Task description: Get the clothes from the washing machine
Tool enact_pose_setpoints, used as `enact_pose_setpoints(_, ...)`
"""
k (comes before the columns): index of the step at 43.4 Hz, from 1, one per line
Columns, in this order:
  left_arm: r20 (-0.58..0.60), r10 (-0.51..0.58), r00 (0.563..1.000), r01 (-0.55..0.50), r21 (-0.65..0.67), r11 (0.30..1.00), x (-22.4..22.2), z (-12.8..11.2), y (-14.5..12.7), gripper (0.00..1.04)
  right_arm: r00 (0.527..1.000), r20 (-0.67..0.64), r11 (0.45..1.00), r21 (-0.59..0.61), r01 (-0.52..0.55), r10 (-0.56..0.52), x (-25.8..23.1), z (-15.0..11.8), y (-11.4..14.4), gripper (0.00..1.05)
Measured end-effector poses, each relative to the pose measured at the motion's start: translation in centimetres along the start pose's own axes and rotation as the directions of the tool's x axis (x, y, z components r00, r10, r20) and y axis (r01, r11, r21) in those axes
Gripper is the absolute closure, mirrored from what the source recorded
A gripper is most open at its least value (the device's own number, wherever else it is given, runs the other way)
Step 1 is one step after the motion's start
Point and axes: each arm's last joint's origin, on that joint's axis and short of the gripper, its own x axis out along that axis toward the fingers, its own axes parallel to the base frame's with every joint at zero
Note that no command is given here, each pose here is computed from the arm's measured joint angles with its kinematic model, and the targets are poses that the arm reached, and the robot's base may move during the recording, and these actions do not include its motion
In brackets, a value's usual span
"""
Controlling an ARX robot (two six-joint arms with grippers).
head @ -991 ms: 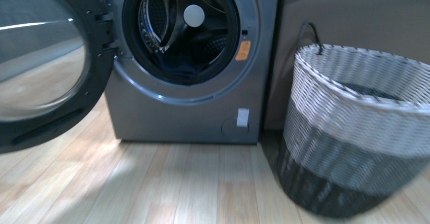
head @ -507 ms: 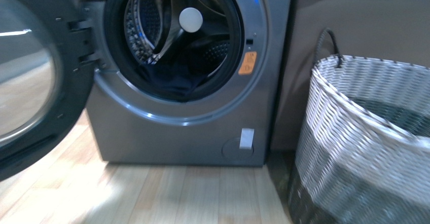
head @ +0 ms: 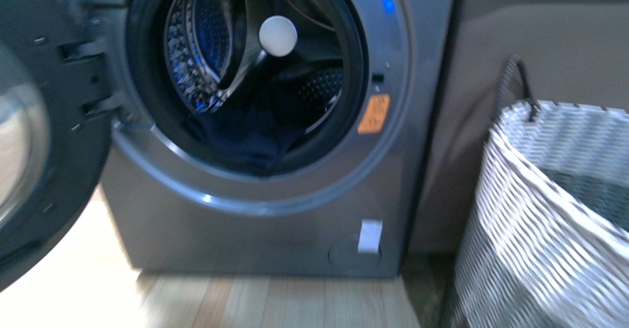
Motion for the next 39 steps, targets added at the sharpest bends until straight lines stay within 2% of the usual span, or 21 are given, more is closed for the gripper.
enact_pose_setpoints(39, -0.001, 0.0, 1.0, 0.0, 0.0, 1.0, 0.0, -0.02, 0.0, 0.06, 1.0, 0.0, 1.0, 0.0, 0.002, -0.002, 0.0, 0.0, 0.0, 0.08)
